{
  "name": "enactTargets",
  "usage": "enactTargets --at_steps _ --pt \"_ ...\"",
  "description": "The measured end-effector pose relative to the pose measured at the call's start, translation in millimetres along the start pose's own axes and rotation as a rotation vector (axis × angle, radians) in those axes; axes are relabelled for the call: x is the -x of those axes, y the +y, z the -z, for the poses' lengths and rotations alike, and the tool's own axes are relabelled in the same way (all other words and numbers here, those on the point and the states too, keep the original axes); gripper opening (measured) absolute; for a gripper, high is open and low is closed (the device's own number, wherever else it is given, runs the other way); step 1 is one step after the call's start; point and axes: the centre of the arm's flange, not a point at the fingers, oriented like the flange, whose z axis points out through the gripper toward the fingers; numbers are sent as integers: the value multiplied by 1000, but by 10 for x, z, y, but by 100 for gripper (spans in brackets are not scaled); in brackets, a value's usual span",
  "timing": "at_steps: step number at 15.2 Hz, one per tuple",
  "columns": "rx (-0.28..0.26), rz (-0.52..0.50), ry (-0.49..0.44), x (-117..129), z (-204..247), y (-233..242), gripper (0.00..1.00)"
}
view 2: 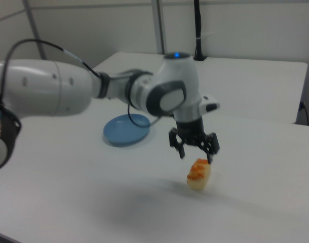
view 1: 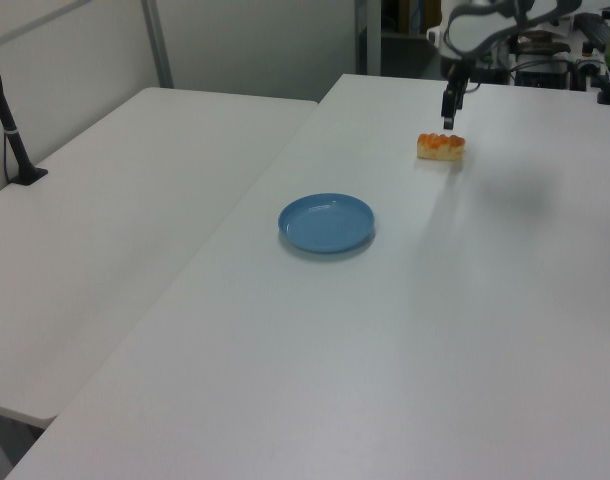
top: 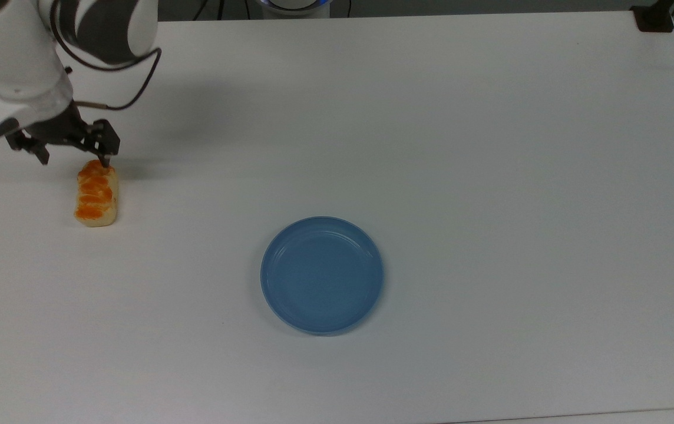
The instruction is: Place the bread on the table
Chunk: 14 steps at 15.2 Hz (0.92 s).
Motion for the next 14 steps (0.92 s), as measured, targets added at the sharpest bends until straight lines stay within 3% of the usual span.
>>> enactTargets --at_steps 3,7,10,14 --pt "-62 -91 -22 143 780 -165 100" --pt "-89 -217 -32 435 1822 -650 100" --pt "-103 -189 -46 699 2496 -1351 100" --pt "-109 -121 -37 778 2638 -1903 100"
